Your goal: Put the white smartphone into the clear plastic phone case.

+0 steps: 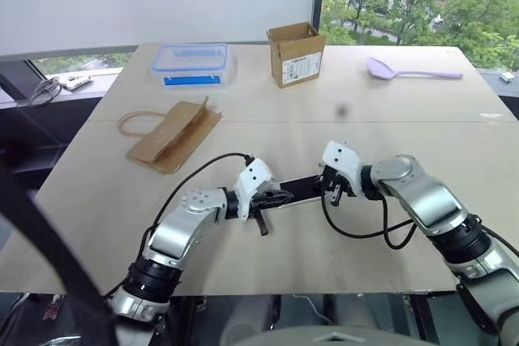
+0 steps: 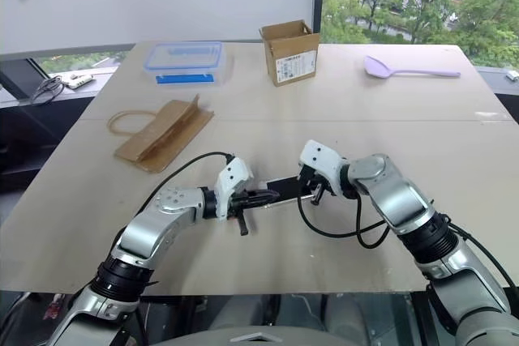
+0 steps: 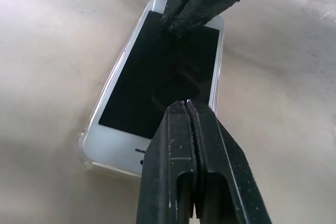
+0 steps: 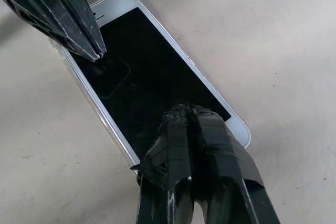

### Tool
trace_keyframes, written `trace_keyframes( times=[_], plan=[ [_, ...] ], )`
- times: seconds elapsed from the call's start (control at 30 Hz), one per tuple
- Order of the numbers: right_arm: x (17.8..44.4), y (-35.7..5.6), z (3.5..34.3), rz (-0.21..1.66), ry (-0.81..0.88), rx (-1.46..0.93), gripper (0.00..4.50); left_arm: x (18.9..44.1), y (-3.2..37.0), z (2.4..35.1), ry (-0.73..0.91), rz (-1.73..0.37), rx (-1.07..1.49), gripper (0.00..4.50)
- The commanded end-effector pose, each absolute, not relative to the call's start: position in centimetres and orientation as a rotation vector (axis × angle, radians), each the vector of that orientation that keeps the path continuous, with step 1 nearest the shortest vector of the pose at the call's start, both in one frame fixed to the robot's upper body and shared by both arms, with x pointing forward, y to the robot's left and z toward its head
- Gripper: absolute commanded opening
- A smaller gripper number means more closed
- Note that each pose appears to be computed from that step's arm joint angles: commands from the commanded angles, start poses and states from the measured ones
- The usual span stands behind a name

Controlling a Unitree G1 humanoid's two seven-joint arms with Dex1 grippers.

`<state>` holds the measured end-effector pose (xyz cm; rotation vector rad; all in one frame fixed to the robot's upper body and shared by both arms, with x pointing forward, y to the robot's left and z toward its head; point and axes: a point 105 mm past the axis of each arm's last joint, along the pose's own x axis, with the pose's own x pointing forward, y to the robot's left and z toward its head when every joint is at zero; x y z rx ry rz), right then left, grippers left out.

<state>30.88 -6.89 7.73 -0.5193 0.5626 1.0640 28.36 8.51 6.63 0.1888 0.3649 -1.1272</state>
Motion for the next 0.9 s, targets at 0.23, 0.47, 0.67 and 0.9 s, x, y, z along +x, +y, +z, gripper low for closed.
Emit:
trace_keyframes(
  times=[0.23, 0.47, 0.67, 0.9],
  plan=[
    [27.8, -9.2, -2.4, 0.997, 1.015, -0.518, 0.00, 27.8, 8.0, 7.7, 0.317, -1.129, 0.197, 0.02],
    [28.9, -9.0, -1.5, 0.990, 0.917, -0.521, 0.00, 27.9, 8.1, 7.6, 0.317, -1.117, 0.191, 0.02],
    [30.5, -8.9, 3.6, 0.909, 0.691, -0.444, 0.00, 28.1, 8.4, 7.3, 0.322, -1.105, 0.189, 0.02],
    [29.9, -10.2, 6.5, 0.870, 0.590, -0.452, 0.00, 28.5, 8.5, 7.0, 0.326, -1.107, 0.190, 0.02]
  ],
)
